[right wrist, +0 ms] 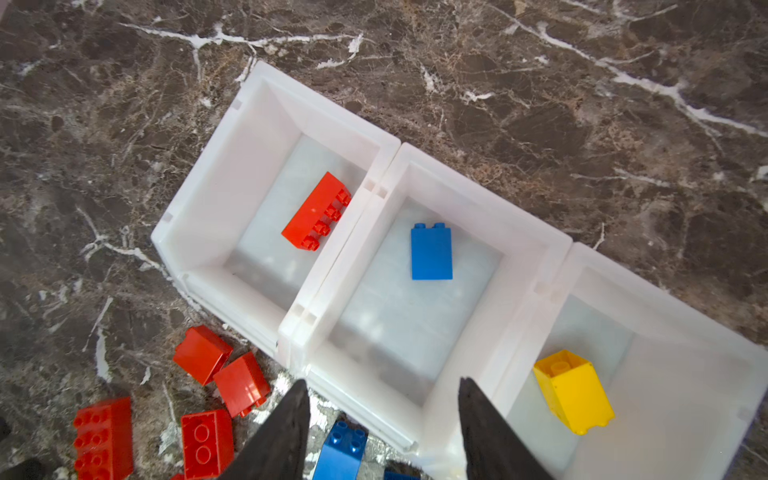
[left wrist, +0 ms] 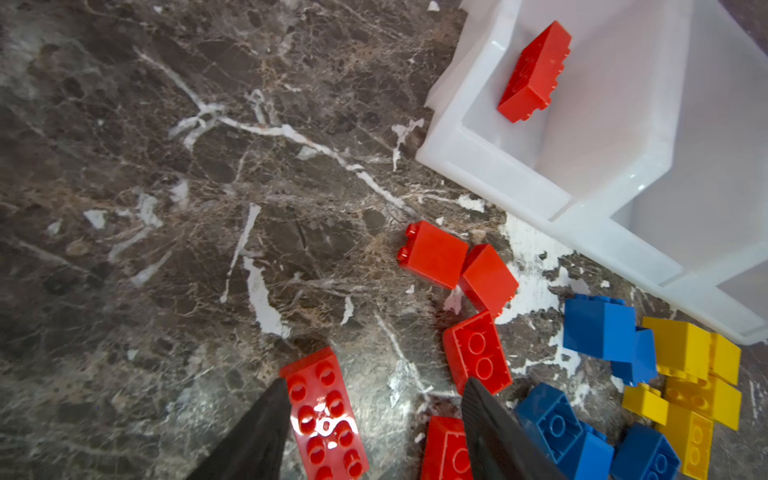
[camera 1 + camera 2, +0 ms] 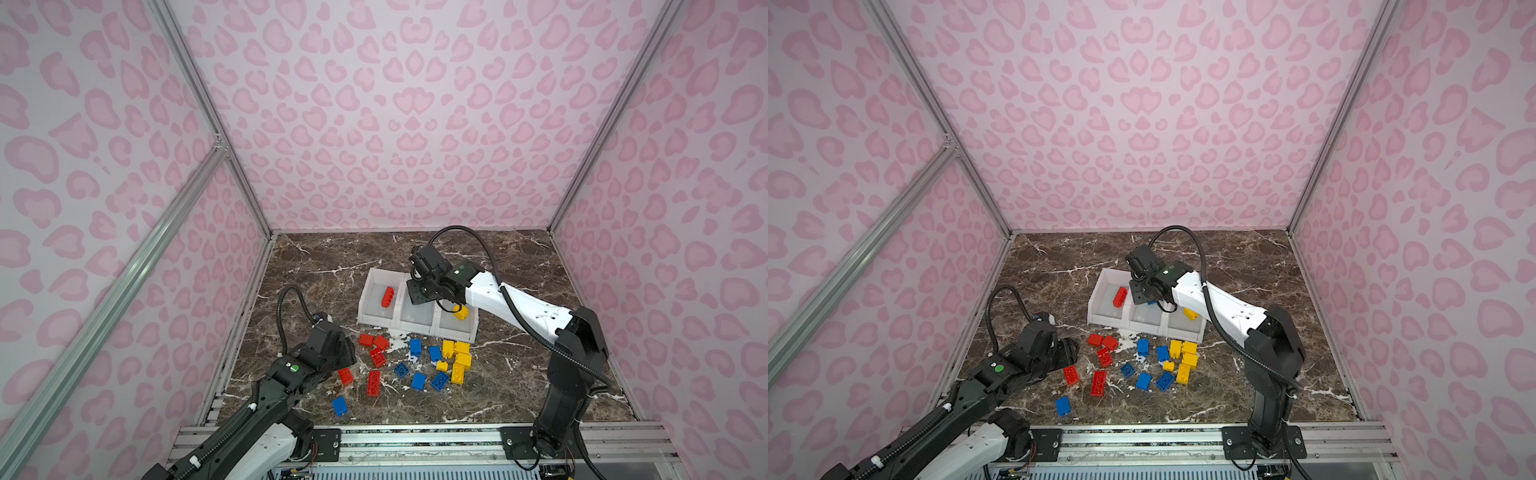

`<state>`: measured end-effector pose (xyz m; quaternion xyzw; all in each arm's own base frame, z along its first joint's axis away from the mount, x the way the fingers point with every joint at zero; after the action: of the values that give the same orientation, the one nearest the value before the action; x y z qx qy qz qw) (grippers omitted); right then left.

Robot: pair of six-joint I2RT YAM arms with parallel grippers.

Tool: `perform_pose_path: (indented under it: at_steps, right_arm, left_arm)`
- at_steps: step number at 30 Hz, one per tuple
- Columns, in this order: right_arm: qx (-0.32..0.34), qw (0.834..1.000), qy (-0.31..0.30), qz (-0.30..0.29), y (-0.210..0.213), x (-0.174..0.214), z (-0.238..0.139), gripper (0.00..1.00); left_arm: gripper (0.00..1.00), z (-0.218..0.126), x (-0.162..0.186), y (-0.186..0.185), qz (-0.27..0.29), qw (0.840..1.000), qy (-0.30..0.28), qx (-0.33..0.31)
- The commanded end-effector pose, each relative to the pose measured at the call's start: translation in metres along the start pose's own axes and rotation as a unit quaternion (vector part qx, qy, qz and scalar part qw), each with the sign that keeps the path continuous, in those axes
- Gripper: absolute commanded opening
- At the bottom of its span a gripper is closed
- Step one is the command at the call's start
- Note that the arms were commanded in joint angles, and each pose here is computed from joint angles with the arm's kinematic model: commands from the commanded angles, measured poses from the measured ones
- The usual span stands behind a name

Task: Sort the legos into containers by color
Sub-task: 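Grasp a red 2x2 brick with the left gripper while the right gripper withdraws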

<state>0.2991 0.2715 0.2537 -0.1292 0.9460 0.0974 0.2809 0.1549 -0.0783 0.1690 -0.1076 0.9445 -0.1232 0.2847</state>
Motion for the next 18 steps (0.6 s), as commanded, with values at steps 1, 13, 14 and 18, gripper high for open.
perform_pose_path:
  at_steps: [1,13,14,18]
  right_arm:
    - [-0.006,1.000,-0.022,0.017,-0.002,0.004,-0.010,0.58]
    - [-0.001,0.997,-0.023,0.069,-0.031,0.066,-0.035,0.59]
    - [0.001,0.997,-0.024,0.074,-0.034,0.071,-0.036,0.59]
    - [0.009,0.996,-0.027,0.088,-0.041,0.082,-0.041,0.59]
  left_arm:
    - [0.68,0.001,0.006,0.008,-0.018,0.999,0.017,-0.035]
    - [0.67,0.026,0.025,0.013,-0.033,0.996,0.070,-0.040]
    - [0.67,0.028,0.026,0.012,-0.031,0.996,0.075,-0.040]
    - [0.65,0.036,0.026,0.008,-0.017,0.995,0.091,-0.043]
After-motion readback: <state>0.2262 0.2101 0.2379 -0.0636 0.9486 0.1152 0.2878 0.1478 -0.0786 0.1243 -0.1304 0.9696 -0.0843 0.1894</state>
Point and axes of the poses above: each gripper's point midway between its finger pads, its own z axis out along the fingers, its own y axis along the line the jaws close on, x = y × z, the point moved 10 cm from there along -z, back along the fingers, and after that the axes turned 2 degrees about z, right-handed, at the moved point
